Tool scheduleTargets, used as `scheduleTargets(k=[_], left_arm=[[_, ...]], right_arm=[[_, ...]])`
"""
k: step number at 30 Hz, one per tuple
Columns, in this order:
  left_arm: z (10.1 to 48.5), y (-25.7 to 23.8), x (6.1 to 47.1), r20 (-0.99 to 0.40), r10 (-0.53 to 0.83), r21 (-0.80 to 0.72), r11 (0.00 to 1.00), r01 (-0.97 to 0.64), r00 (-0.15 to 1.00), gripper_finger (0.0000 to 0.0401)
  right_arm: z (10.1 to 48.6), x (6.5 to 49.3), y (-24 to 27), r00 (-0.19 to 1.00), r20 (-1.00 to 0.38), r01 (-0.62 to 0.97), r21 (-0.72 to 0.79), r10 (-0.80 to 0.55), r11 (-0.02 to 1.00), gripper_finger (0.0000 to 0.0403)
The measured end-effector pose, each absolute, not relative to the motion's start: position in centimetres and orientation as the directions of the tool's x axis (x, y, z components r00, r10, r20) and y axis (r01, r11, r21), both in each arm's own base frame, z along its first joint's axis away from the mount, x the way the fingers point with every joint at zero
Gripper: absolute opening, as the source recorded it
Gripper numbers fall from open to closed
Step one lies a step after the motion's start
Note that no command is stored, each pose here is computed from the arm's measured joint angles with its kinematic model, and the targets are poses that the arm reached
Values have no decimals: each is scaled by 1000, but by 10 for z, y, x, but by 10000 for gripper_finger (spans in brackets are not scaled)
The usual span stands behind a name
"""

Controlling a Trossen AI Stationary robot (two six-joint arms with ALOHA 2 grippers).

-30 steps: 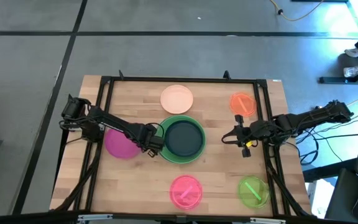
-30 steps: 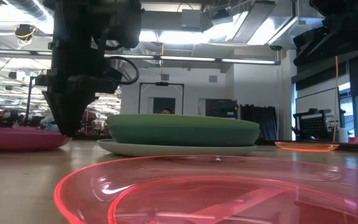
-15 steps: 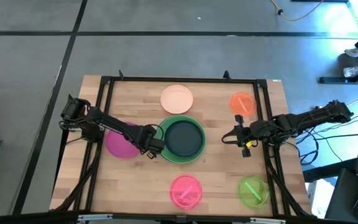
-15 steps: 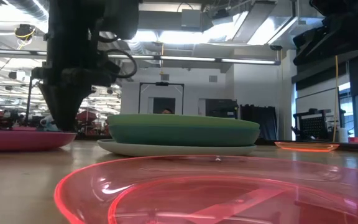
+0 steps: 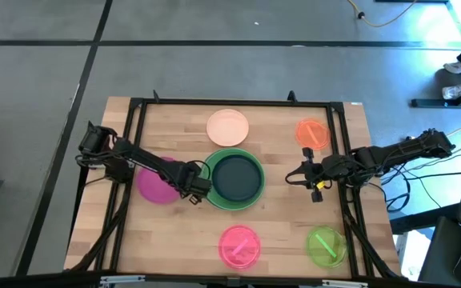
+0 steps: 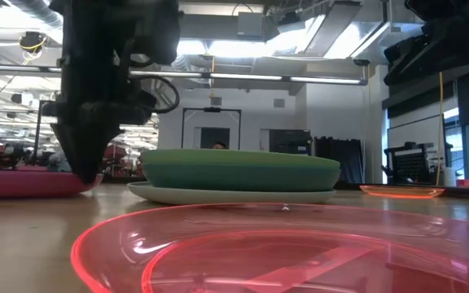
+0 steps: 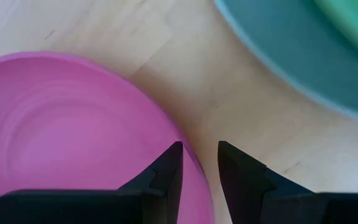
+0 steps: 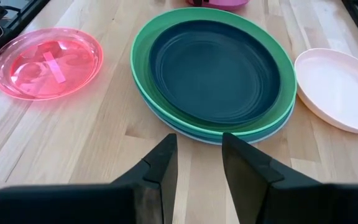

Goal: Stack plastic plates
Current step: Stack the pink plate on top of the black plate

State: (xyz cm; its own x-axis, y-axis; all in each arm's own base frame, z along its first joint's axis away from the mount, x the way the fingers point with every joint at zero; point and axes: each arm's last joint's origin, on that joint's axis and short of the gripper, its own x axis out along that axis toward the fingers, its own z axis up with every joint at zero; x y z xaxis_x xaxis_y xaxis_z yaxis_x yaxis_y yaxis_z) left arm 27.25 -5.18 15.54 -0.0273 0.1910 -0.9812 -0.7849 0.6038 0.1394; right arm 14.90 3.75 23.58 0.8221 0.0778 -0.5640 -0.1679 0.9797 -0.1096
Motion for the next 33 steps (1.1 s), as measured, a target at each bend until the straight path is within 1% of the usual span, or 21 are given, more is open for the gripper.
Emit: scheduleTargets(k=[9, 12, 18, 21, 25, 27, 31, 33], left_arm=[[146, -45, 266, -976, 210, 172, 591, -788, -56, 88], [146, -45, 266, -974, 218, 179, 607, -774, -55, 69], [146, -44, 263, -970, 228, 208, 629, -749, -77, 11], [152, -44, 262, -966, 234, 242, 645, -725, -114, 9], [170, -43, 264, -945, 275, 319, 665, -676, -176, 13], [180, -44, 267, -934, 311, 347, 691, -633, -173, 12], [195, -48, 279, -930, 359, 356, 814, -459, -85, 10], [203, -51, 285, -927, 373, 359, 850, -385, -41, 10]], right_arm=[[236, 149, 38, 823, -563, -167, -110, 77, 980, 115], [236, 149, 38, 823, -563, -167, -110, 77, 980, 115], [236, 149, 38, 823, -563, -169, -113, 77, 979, 115], [236, 149, 38, 823, -563, -169, -113, 77, 979, 115], [236, 149, 37, 823, -562, -169, -113, 77, 979, 115], [236, 149, 38, 823, -562, -169, -113, 77, 979, 115], [236, 149, 38, 824, -562, -173, -120, 77, 978, 115], [236, 149, 38, 825, -560, -177, -126, 77, 976, 115]])
